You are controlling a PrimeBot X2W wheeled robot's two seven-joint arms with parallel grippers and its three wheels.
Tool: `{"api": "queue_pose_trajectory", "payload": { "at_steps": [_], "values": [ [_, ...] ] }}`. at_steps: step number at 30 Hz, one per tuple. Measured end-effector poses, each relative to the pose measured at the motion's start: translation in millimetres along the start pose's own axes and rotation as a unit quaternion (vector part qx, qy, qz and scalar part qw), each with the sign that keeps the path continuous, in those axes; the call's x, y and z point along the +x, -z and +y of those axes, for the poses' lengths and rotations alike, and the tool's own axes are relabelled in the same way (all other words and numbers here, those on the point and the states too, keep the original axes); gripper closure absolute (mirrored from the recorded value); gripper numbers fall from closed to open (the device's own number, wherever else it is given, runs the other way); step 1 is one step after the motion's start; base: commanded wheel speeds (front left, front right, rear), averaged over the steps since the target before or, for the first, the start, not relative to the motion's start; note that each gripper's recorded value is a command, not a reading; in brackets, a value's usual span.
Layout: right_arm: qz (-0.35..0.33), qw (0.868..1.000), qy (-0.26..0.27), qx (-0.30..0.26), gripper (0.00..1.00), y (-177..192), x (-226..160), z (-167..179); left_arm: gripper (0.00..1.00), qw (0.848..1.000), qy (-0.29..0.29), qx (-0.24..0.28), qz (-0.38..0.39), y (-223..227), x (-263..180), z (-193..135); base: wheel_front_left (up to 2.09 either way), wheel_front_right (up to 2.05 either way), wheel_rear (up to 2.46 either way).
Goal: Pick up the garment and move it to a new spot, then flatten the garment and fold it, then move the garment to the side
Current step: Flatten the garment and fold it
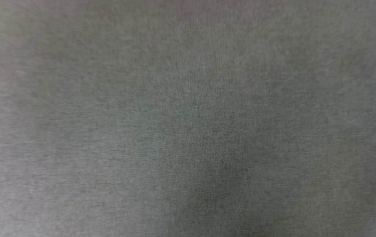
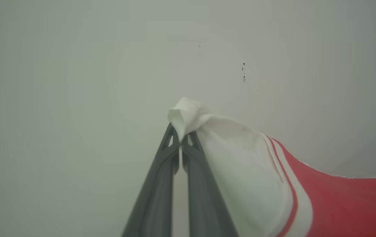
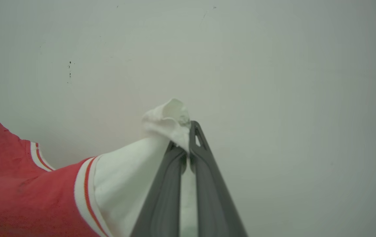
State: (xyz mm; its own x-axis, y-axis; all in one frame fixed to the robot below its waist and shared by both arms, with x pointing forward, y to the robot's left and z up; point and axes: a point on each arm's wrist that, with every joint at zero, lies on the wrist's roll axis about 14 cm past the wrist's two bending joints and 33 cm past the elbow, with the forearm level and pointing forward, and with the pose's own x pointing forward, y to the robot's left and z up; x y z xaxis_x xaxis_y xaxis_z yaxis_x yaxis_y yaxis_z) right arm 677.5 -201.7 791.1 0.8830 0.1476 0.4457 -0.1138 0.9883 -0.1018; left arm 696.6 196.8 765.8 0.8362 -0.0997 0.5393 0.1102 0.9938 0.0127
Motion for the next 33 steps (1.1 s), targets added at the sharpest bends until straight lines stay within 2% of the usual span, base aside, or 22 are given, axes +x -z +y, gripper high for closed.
{"api": "queue_pose_trajectory", "payload": {
  "at_steps": [10,14,19,22,28,33],
  "values": [
    [0.127,0.991,-0.020,0.037,1.00,162,-10,24,1.00,0.989,-0.012,-0.052,0.139,170,-38,-1,0.00,0.00,0.00],
    [0.186,0.981,-0.029,0.054,1.00,202,-32,37,1.00,0.981,-0.019,-0.067,0.181,197,-65,-1,0.00,0.00,0.00],
    [0.268,0.958,-0.038,0.090,1.00,239,-84,53,1.00,0.970,-0.029,-0.084,0.225,211,-106,-2,0.00,0.00,0.00],
    [0.308,0.943,-0.043,0.114,1.00,251,-124,64,1.00,0.961,-0.035,-0.093,0.258,216,-143,-3,0.00,0.00,0.00],
    [0.347,0.925,-0.050,0.149,1.00,244,-198,75,1.00,0.951,-0.053,-0.126,0.278,194,-212,-4,0.00,0.00,0.00],
    [0.353,0.920,-0.049,0.161,1.00,223,-251,74,1.00,0.945,-0.076,-0.139,0.285,166,-276,2,0.00,0.00,0.00]
  ]
}}
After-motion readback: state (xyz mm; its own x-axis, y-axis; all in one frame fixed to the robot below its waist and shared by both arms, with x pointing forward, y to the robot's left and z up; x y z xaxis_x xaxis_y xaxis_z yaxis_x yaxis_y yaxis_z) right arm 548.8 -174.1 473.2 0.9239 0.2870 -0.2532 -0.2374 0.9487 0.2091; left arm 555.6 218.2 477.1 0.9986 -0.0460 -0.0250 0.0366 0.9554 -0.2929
